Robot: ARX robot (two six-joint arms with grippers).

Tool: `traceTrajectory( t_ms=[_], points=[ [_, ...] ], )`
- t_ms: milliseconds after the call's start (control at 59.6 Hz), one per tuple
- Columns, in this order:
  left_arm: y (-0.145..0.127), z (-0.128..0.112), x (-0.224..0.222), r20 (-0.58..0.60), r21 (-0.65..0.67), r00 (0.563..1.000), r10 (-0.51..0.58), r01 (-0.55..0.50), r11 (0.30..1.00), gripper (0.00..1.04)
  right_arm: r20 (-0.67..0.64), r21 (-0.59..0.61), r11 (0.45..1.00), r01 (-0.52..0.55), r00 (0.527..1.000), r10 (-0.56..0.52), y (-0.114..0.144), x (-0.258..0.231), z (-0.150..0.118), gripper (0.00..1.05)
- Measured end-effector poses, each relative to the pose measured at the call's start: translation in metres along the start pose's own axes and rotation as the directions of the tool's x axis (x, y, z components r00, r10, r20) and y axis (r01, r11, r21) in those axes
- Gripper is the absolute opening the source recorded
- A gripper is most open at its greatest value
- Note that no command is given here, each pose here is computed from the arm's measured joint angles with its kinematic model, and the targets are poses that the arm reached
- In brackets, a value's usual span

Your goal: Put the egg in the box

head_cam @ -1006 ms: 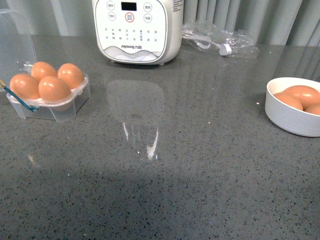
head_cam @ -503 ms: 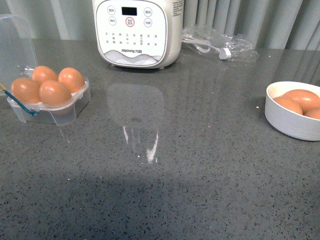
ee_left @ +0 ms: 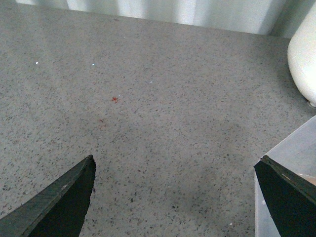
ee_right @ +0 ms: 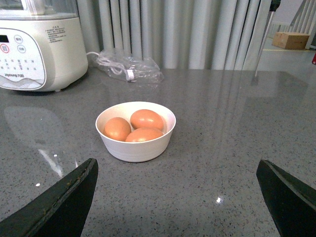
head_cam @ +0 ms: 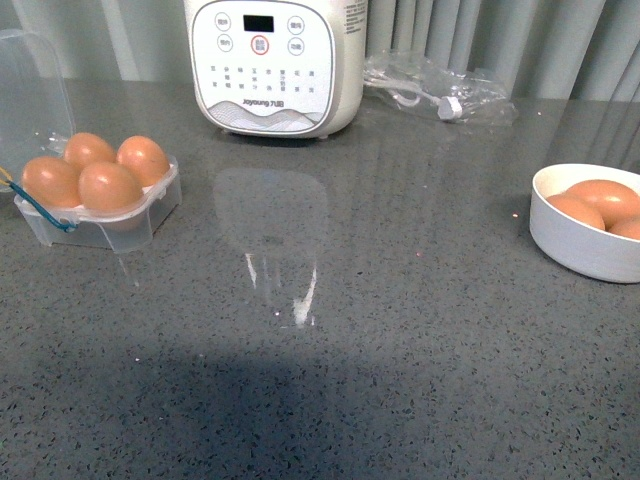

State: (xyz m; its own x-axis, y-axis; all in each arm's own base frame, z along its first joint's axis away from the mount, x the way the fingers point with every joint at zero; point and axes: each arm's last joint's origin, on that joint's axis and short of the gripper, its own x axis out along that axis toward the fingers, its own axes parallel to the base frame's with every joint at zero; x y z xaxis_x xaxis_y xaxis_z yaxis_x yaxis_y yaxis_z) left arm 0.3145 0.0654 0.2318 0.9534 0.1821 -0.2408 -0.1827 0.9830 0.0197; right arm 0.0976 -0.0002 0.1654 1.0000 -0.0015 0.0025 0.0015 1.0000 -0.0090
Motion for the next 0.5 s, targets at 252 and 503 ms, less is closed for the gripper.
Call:
traceTrajectory(
  t_ms=[252,503],
  points=[
    [-0.027,-0.003,0.004,-0.002,0.039,0.999,-0.033,0.033,0.999,0.98,0.000,0.000,1.000,0.000,1.000,0.000,0.000,0.000,0.000,0.97],
    [-0.094,0.003,-0.016,0.023,0.124,0.976,-0.216,0.212,0.970,0.98,0.000,0.000,1.000,0.000,1.000,0.000,0.000,0.000,0.000,0.97]
  ],
)
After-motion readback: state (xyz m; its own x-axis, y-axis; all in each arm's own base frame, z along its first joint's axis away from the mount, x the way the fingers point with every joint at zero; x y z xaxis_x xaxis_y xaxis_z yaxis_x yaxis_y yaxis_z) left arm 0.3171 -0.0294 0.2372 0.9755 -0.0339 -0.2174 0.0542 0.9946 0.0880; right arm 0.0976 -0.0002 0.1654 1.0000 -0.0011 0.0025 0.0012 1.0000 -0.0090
